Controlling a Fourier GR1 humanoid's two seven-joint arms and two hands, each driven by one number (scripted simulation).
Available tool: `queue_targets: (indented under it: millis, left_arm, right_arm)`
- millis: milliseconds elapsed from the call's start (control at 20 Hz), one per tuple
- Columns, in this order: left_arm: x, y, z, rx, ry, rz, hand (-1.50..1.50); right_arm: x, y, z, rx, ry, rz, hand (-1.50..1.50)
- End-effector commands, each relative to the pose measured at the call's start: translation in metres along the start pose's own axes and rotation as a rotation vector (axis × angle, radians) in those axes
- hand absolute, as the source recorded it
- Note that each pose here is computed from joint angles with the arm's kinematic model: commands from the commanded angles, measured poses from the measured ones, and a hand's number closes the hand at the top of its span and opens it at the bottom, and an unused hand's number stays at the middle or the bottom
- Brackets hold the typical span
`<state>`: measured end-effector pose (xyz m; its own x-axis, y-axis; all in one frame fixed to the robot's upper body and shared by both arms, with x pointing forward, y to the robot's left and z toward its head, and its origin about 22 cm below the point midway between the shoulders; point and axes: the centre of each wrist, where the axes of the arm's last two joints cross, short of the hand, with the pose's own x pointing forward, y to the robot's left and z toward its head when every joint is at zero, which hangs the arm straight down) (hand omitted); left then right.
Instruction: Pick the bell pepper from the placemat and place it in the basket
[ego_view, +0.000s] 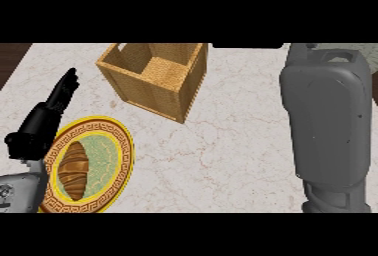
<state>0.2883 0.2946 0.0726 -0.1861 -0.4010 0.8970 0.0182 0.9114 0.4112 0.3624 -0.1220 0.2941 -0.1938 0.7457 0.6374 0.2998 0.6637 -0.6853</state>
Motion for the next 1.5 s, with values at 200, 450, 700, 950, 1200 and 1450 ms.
queue_targets:
  millis: [200, 450, 700, 950, 1200, 1450]
  left_arm:
    - [-0.004, 0.008, 0.000, -0.001, 0.003, 0.000, 0.00]
    - [0.003, 0.010, -0.004, -0.021, -0.016, 0.018, 0.00]
    - [0.010, -0.009, -0.009, -0.033, -0.020, 0.019, 0.00]
    - [0.010, -0.018, -0.007, -0.035, -0.026, 0.026, 0.00]
    - [-0.007, -0.008, -0.011, -0.016, -0.015, 0.000, 0.00]
    - [0.002, -0.011, 0.004, -0.036, -0.032, 0.008, 0.00]
  right_arm:
    - [0.075, 0.018, -0.026, 0.118, 0.016, -0.011, 1.50]
    - [0.121, 0.025, -0.040, 0.163, 0.069, -0.014, 1.50]
    - [0.107, 0.060, -0.052, 0.289, 0.129, 0.028, 1.50]
    - [0.117, 0.074, -0.057, 0.356, 0.220, 0.033, 1.50]
    - [0.107, 0.095, -0.057, 0.399, 0.253, 0.307, 1.50]
    - [0.108, 0.093, -0.062, 0.392, 0.262, 0.435, 1.50]
